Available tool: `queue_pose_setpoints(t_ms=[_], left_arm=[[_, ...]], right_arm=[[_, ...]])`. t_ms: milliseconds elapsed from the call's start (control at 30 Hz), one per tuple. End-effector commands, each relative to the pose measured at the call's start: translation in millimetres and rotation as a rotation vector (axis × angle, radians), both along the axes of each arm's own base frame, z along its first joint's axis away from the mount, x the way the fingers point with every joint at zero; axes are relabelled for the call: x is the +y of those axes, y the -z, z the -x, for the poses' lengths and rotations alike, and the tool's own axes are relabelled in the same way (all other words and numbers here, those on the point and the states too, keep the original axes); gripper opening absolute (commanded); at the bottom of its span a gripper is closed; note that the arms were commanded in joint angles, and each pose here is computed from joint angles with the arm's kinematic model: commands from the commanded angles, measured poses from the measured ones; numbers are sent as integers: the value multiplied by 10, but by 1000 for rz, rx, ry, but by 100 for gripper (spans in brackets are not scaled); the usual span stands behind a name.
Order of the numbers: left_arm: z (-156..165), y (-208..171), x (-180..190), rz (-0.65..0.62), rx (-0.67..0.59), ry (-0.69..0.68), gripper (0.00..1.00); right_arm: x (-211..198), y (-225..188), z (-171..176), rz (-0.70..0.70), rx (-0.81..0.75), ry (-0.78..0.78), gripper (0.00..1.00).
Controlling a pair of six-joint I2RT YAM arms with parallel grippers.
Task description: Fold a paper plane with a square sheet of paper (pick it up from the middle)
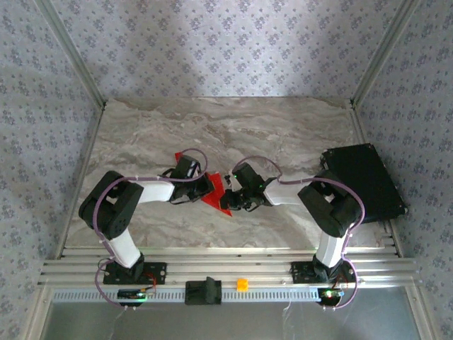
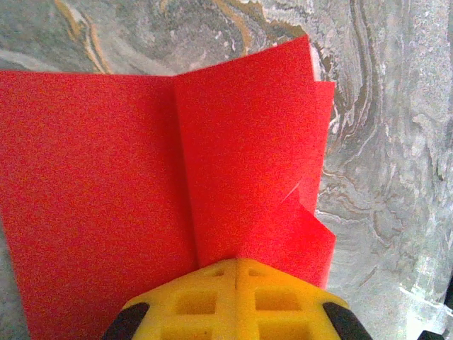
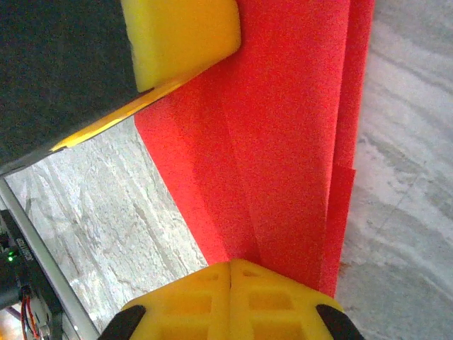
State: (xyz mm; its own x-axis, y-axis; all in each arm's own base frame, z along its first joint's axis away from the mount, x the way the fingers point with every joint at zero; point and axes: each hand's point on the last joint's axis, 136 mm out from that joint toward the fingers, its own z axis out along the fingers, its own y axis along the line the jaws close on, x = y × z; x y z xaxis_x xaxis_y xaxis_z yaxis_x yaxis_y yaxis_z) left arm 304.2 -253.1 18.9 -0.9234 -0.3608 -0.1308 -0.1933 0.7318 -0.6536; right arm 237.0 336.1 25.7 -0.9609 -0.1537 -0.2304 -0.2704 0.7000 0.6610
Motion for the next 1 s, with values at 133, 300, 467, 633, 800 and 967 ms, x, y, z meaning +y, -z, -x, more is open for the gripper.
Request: queue_pose_setpoints(t_ms=[133,300,467,633,800,967], left_arm=[[275,479,321,-175,135,-20,4],[278,488,328,-179,137,-23,4],[287,500,342,-184,140,-26,3],[293,515,358,-190,144,-33,3],[298,522,367,-194,147,-33,3],[307,533,369,-196,150,-33,3]], right_arm=[[-188,326,181,43,70,29,0],[-273,384,255,26,71,58,0],[-292,298,289,22,50,38,0],[-345,291,349,51,47,12,0],[-425,329,434,79,50,1,0],[-491,351,517,93,55,-5,0]])
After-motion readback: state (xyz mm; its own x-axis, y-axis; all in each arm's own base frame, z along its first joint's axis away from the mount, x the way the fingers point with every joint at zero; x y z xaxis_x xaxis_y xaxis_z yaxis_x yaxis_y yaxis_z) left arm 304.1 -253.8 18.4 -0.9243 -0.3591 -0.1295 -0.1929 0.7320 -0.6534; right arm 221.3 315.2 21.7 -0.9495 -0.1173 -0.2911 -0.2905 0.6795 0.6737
